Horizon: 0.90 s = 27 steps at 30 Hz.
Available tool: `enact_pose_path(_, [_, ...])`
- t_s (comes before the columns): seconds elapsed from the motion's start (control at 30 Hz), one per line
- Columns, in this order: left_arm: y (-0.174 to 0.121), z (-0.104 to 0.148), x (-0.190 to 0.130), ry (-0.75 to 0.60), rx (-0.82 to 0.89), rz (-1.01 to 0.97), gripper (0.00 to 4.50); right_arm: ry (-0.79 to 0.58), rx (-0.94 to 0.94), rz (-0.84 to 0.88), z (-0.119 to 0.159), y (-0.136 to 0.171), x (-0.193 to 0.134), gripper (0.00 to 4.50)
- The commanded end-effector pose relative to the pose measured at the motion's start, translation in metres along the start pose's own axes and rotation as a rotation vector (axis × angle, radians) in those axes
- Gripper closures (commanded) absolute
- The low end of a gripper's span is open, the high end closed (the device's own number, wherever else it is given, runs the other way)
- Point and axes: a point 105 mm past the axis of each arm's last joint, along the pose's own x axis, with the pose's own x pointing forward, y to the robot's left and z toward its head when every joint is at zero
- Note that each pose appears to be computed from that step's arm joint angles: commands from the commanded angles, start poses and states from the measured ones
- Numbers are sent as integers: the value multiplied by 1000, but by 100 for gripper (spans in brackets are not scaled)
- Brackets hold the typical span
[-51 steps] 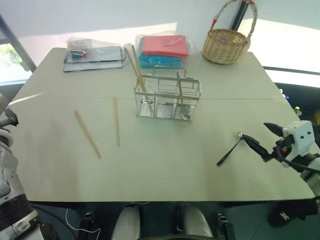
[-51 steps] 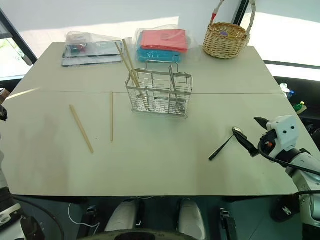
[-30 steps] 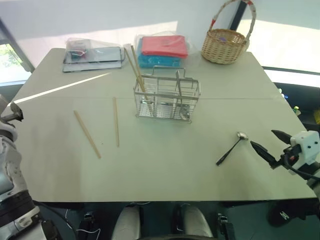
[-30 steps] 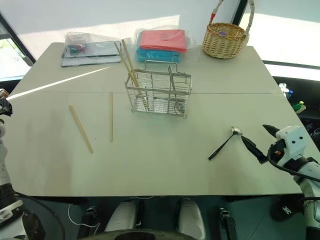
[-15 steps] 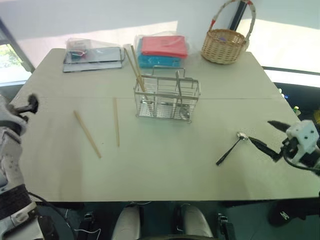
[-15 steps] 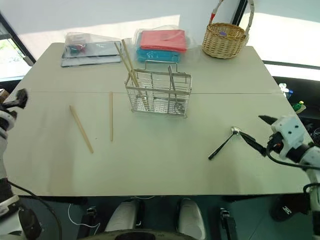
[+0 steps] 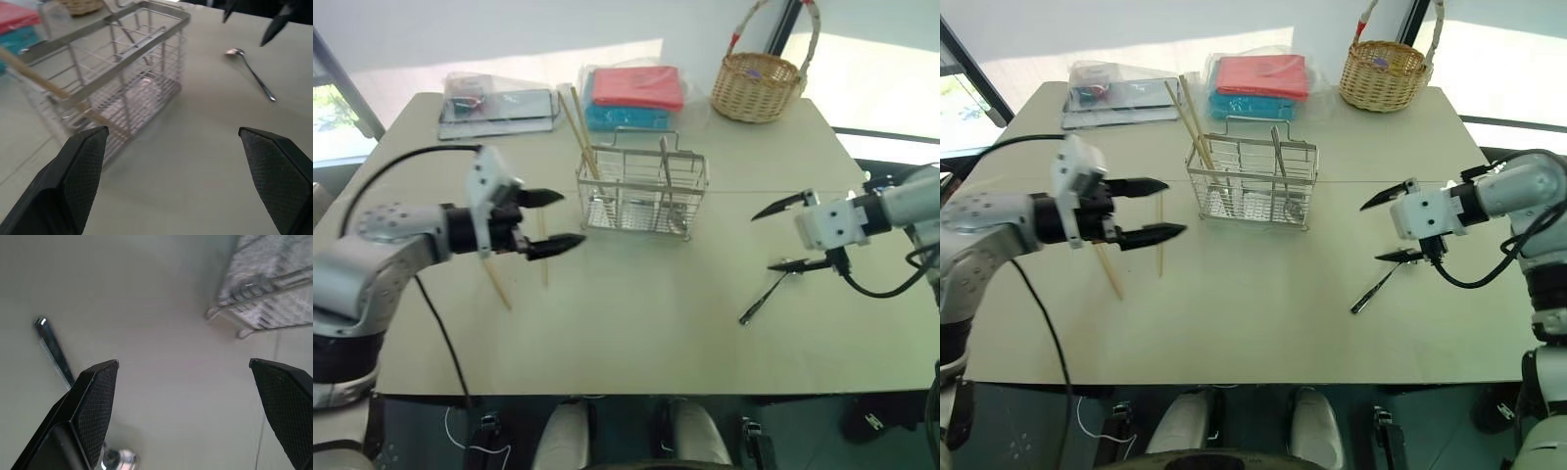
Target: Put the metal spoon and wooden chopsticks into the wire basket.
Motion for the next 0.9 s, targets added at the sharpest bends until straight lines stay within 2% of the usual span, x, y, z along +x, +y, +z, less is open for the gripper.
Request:
enact_pose_path(0.03, [-3, 4, 18, 11, -16, -90, 0, 93, -136, 107, -10, -3, 1, 7])
enact_pose_path(0.27, [-17, 7, 39, 27, -11, -236, 0, 179, -274, 284, -24, 2, 12, 7])
enact_pose_path(0.4, [-11, 6, 40, 26, -17, -235, 0, 189, -288, 338, -29, 9, 21, 7])
enact_pose_path(0.9, [-13, 18, 35, 14, 27, -252, 0, 168, -277, 317, -36, 21, 62, 7])
